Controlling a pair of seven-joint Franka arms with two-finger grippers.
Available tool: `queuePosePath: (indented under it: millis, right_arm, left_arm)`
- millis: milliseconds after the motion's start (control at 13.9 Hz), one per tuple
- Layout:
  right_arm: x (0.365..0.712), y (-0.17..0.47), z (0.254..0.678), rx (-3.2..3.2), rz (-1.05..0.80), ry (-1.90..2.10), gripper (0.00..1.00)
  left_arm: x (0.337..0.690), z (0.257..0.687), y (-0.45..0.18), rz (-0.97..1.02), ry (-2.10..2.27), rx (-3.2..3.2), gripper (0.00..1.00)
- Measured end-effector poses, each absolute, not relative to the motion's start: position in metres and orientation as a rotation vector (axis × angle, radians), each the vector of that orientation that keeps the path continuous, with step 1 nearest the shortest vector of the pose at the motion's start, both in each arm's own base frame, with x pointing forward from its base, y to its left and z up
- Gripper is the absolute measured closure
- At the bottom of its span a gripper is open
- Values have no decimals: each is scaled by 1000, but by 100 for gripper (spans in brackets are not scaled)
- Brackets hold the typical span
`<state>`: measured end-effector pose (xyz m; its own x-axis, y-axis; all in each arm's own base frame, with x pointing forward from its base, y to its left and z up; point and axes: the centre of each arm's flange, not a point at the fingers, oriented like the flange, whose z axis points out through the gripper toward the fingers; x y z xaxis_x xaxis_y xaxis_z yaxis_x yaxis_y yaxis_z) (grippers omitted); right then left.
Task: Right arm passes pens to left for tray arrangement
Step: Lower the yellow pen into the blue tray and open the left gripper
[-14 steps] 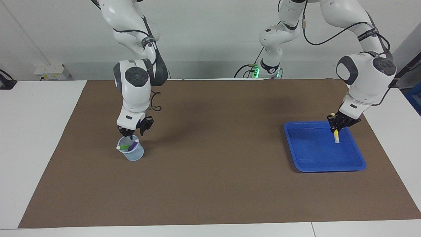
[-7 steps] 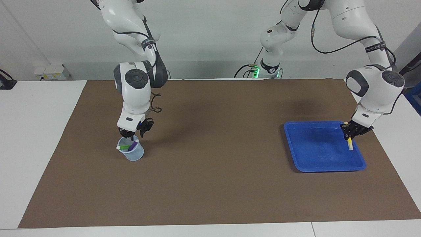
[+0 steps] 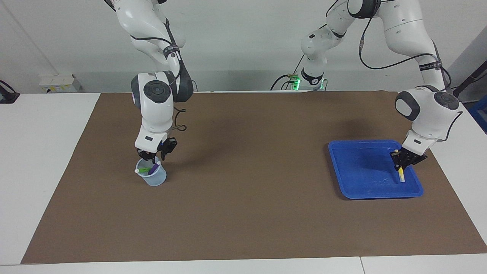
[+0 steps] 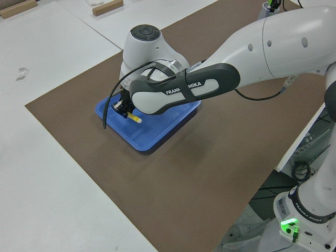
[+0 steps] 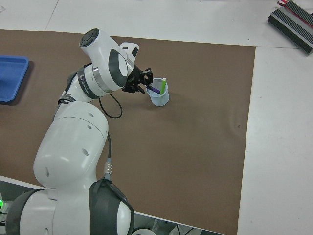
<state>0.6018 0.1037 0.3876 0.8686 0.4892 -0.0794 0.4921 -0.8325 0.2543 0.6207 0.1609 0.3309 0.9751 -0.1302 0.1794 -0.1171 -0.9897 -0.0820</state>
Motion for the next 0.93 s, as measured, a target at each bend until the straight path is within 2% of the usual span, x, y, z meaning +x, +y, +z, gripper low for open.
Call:
queuePosePath:
  millis: [503, 646, 790, 862, 933]
  right_arm:
    - [605, 100, 384, 2778, -4, 738, 64]
    - [605, 100, 384, 2778, -5, 738, 67]
    - [605, 100, 385, 2778, -4, 739, 70]
    - [605, 100, 385, 2778, -3, 739, 70]
    - [605, 100, 385, 2778, -3, 739, 70]
  left_arm:
    - [624, 316, 164, -308, 227, -3024, 82]
    - [624, 313, 164, -307, 228, -3026, 81]
    - [625, 312, 164, -307, 229, -3026, 78]
    - [625, 312, 164, -307, 229, -3026, 72]
    - [625, 312, 164, -307, 229, -3026, 72]
